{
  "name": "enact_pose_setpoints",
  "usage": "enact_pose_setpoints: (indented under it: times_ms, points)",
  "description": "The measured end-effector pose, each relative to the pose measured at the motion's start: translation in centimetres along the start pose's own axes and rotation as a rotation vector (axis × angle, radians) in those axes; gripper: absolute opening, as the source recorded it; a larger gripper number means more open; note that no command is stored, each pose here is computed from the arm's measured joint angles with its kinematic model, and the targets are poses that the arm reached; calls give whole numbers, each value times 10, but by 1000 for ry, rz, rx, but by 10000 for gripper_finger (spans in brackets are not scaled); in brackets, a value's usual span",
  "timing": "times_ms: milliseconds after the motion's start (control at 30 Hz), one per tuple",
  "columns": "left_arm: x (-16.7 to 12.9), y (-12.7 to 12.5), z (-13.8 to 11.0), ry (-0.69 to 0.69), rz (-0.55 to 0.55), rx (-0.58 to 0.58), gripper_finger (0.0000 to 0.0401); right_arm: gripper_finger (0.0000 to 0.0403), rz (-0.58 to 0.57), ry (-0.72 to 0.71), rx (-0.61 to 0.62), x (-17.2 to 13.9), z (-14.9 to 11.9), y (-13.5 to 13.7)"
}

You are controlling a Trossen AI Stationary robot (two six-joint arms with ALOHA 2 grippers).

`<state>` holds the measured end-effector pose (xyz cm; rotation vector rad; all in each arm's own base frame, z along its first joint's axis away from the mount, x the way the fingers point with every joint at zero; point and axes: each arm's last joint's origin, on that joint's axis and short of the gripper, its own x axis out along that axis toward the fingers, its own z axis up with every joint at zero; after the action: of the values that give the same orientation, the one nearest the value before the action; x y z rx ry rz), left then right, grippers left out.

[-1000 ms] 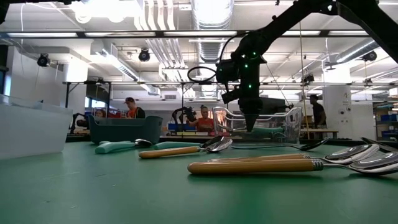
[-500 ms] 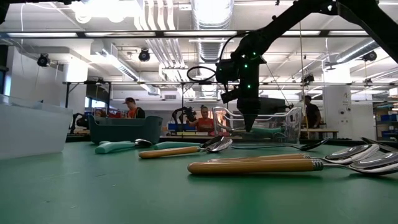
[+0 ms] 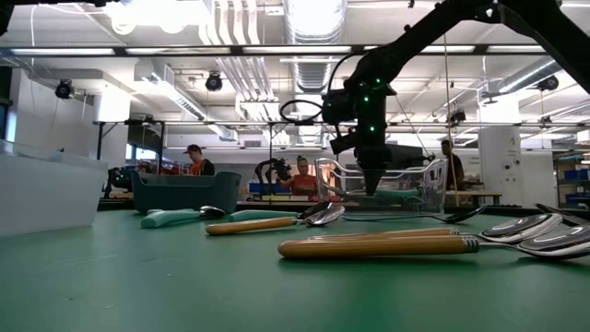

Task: Sort silverware by color (type)
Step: Put the light blue spoon into the transparent bin

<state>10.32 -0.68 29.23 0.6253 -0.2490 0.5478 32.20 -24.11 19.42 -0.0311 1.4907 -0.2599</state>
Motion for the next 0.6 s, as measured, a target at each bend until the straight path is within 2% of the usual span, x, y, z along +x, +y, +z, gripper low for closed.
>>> enact_pose_setpoints:
  times_ms: [600]
  points:
    - [0,0,0,0,0,0,0,34,13,-22,8,3,1,-3]
